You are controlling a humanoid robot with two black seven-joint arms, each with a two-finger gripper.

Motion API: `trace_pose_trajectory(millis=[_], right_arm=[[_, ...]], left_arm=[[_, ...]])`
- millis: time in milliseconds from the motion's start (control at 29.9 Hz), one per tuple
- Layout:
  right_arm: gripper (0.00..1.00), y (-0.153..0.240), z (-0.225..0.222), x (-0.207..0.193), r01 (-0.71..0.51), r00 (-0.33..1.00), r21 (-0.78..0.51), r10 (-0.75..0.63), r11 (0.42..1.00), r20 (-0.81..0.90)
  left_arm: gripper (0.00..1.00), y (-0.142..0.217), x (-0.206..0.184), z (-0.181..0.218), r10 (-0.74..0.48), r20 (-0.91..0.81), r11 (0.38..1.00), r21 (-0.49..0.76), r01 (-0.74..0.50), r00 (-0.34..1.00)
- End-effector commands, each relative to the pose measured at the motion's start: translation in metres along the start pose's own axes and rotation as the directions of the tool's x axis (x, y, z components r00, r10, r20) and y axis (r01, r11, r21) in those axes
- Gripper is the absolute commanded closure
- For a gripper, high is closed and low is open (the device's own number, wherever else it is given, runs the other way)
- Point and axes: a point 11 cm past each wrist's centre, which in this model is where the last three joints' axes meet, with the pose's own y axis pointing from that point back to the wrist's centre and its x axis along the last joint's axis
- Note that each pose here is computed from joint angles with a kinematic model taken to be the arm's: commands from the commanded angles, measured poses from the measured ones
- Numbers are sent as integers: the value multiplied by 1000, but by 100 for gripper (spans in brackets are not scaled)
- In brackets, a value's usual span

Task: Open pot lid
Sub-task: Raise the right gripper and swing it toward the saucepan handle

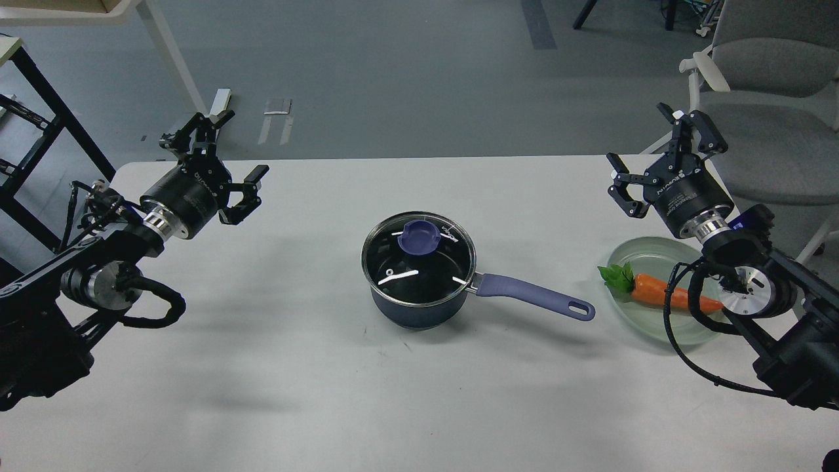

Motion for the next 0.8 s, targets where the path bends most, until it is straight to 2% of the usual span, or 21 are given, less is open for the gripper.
trace_pose_trajectory(millis=[0,268,334,435,635,769], right_arm=[[0,1,0,0,1,1000,0,-1,1000,3],[0,5,-20,5,9,999,19,-8,1000,-34],[0,10,-41,6,32,994,18,-30,999,-103],[0,16,-80,-5,108,947,-5,-105,994,-304],[0,19,-134,-67,322,688,-128,-324,938,-649],[0,16,-130,-112,419,380,-311,-476,853,-793]], left_arm=[[1,0,0,-1,-1,-2,1000,0,1,1000],[1,6,12,0,58,25,998,8,-58,998],[1,7,14,3,62,30,998,5,-62,998],[1,10,19,6,68,43,998,6,-69,997],[1,6,16,9,57,43,998,-1,-57,997],[1,4,11,7,45,39,999,2,-45,998]])
